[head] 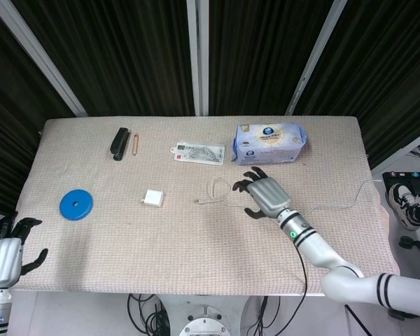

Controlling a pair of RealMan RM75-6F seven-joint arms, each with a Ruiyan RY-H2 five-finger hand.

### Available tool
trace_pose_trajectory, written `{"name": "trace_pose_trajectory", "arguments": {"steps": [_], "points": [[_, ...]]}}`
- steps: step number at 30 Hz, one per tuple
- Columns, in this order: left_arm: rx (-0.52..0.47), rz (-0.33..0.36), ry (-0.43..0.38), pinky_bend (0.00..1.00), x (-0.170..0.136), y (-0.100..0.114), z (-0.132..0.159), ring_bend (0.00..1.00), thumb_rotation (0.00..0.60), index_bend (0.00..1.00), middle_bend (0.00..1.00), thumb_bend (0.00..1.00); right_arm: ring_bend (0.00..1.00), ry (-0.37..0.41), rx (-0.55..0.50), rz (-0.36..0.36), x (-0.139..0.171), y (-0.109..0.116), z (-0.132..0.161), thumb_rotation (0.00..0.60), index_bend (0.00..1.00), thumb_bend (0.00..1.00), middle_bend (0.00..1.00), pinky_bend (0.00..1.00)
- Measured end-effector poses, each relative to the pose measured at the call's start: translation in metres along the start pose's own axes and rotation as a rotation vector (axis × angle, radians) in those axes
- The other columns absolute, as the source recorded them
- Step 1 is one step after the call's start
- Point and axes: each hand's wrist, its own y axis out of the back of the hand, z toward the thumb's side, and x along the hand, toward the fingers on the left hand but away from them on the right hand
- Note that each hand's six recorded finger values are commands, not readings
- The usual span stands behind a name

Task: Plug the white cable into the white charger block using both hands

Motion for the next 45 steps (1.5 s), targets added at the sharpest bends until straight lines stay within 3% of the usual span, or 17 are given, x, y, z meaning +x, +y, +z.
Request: {"name": "trace_pose_trajectory", "arguments": {"steps": [6, 12, 22, 45], "points": [[0.006, -0.013, -0.011, 0.10, 0.003, -0.002, 0.003, 0.05, 0.600, 0.28, 0.24, 0.23, 0.13, -0.002, 0.029, 0.066, -0.051, -0.038, 0.054, 0.600, 0.37, 0.23, 0.36, 0.06], [0.004, -0.015, -0.009, 0.10, 0.004, -0.003, 0.002, 0.05, 0.600, 0.28, 0.24, 0.23, 0.15, -0.040, 0.086, 0.075, -0.085, -0.057, 0.080, 0.600, 0.39, 0.26, 0.39, 0.08], [-0.007, -0.018, 0.001, 0.08, 0.002, -0.007, -0.004, 0.05, 0.600, 0.28, 0.24, 0.23, 0.18, -0.114, 0.153, 0.056, -0.099, -0.058, 0.072, 0.600, 0.43, 0.28, 0.43, 0.09], [-0.007, -0.015, 0.005, 0.07, 0.003, -0.008, -0.005, 0.05, 0.600, 0.28, 0.24, 0.23, 0.21, -0.166, 0.229, 0.102, -0.115, -0.076, 0.076, 0.600, 0.47, 0.31, 0.48, 0.11]]}}
